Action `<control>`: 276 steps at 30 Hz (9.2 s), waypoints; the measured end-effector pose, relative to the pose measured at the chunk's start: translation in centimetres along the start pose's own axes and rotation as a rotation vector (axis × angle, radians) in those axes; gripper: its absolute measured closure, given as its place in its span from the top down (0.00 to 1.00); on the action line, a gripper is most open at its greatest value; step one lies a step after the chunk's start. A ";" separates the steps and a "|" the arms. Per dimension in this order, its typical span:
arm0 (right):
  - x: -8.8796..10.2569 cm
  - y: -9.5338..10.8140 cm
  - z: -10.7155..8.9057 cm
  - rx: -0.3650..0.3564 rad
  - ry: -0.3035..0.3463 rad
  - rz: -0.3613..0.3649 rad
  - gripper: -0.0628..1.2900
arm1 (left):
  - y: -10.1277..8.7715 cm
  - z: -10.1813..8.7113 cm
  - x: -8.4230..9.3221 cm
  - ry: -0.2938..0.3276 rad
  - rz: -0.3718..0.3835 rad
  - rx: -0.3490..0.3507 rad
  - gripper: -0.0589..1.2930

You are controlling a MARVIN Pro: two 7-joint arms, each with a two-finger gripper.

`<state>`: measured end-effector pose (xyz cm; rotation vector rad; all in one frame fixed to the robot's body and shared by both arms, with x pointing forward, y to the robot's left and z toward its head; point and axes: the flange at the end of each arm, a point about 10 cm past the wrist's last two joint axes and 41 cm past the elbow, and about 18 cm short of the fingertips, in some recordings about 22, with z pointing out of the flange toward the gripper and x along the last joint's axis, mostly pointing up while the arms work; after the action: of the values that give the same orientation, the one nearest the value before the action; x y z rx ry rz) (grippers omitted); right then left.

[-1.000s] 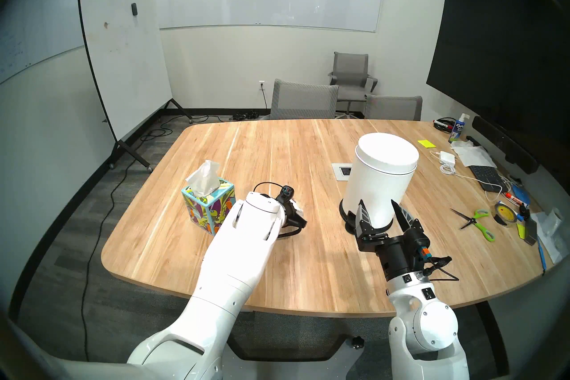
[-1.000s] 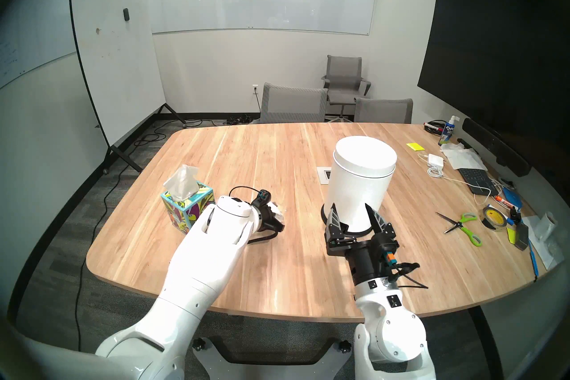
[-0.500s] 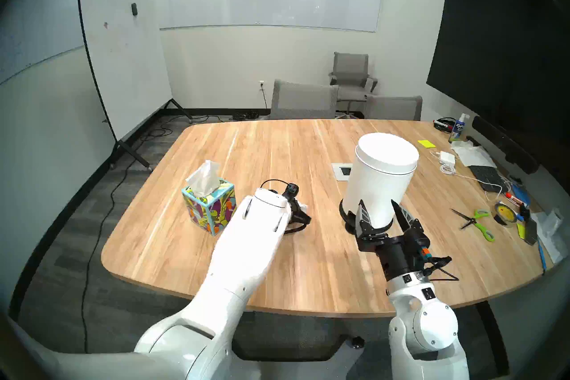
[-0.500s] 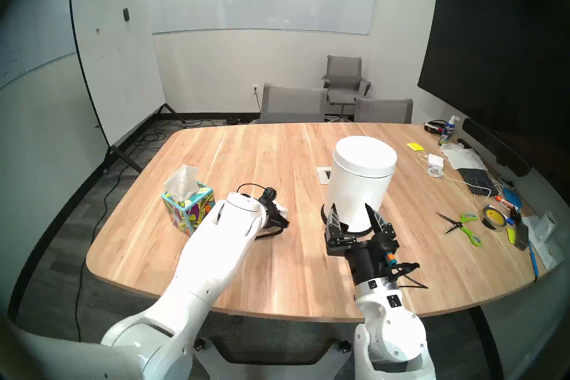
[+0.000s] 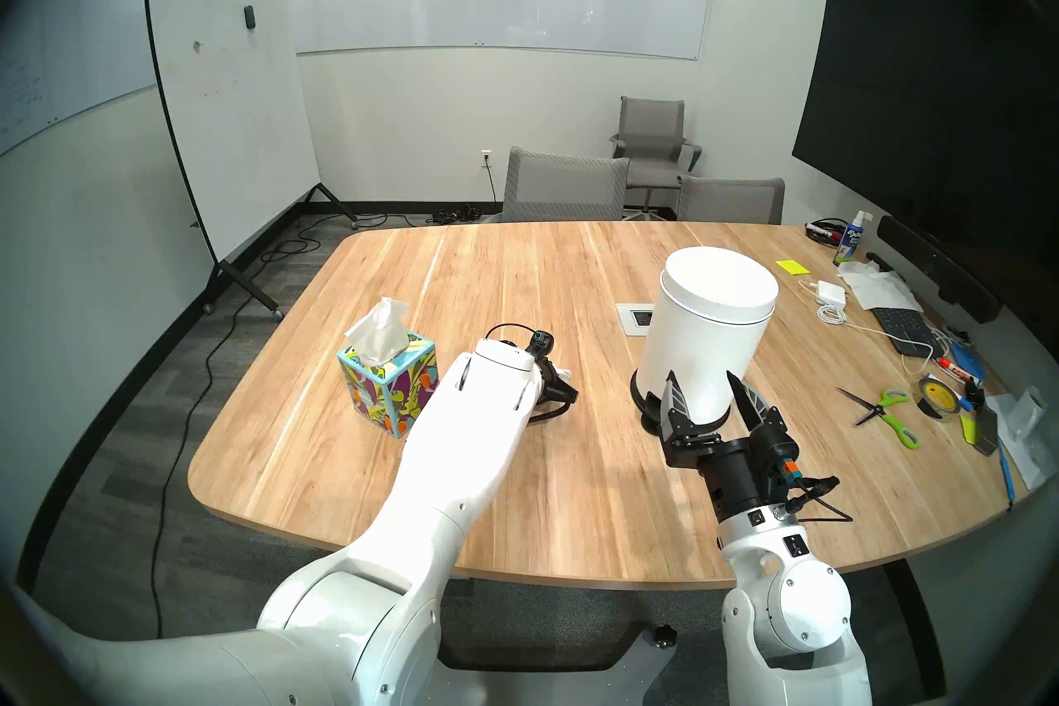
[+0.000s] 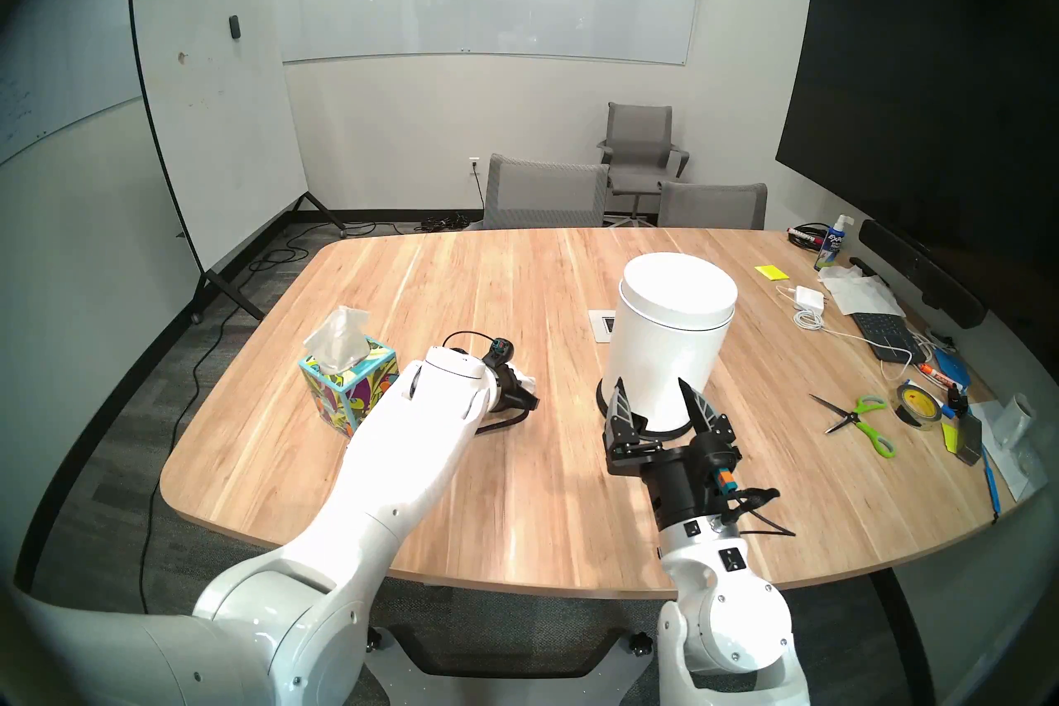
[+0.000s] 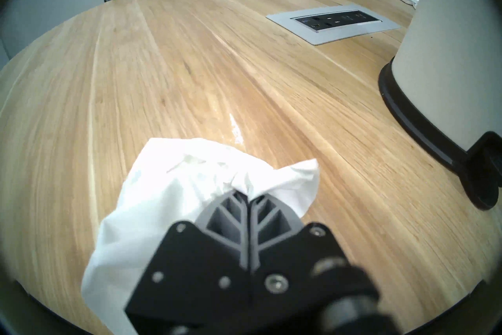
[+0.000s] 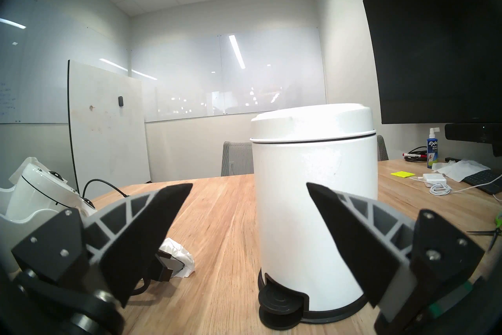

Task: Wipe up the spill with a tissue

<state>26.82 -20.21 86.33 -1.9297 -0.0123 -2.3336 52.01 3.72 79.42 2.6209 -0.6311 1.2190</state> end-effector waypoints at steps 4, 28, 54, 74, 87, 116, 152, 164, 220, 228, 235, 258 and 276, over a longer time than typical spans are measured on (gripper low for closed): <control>0.0 0.0 0.0 0.000 0.000 0.000 0.95 | -0.2 0.4 0.3 0.003 -0.006 0.002 0.03; 0.0 0.0 0.0 0.000 0.000 0.000 0.95 | -1.7 1.2 2.0 0.015 -0.033 0.021 0.03; 0.0 0.0 0.0 0.000 0.000 0.000 0.95 | -1.9 2.1 1.8 -0.009 -0.073 0.023 0.03; 0.0 0.0 0.0 0.000 0.000 0.000 0.95 | -4.0 3.4 2.8 -0.003 -0.117 0.064 0.03; 0.0 0.0 0.0 0.000 0.000 0.000 0.95 | -4.8 3.6 3.2 -0.013 -0.141 0.084 0.03; 0.0 0.0 0.0 0.000 0.000 0.000 0.95 | -2.6 2.5 3.6 -0.092 -0.138 0.099 0.03; 0.0 0.0 0.0 0.000 0.000 0.000 0.95 | -3.6 2.9 5.2 -0.170 -0.297 0.100 0.03; 0.0 0.0 0.0 0.000 0.000 0.000 0.95 | -4.9 3.4 5.4 -0.155 -0.309 0.130 0.03; -0.2 0.0 0.0 0.000 -0.004 0.001 0.95 | -1.5 2.6 7.2 -0.342 -0.175 0.138 0.03; -0.3 0.0 0.0 -0.001 -0.007 0.002 0.95 | -1.8 2.3 7.2 -0.371 -0.178 0.134 0.03; -0.5 0.0 0.0 -0.001 -0.010 0.002 0.95 | -2.4 2.1 7.3 -0.390 -0.184 0.134 0.03; -1.2 0.0 -0.1 -0.003 -0.027 0.006 0.95 | -7.7 0.7 7.4 -0.400 -0.219 0.196 0.03; -1.6 0.1 -0.2 -0.003 -0.037 0.008 0.95 | -10.9 -0.1 8.1 -0.335 -0.216 0.251 0.03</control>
<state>26.96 -20.15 84.69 -1.9708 -0.0037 -2.2941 61.50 11.10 85.80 3.0399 -0.2417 0.8519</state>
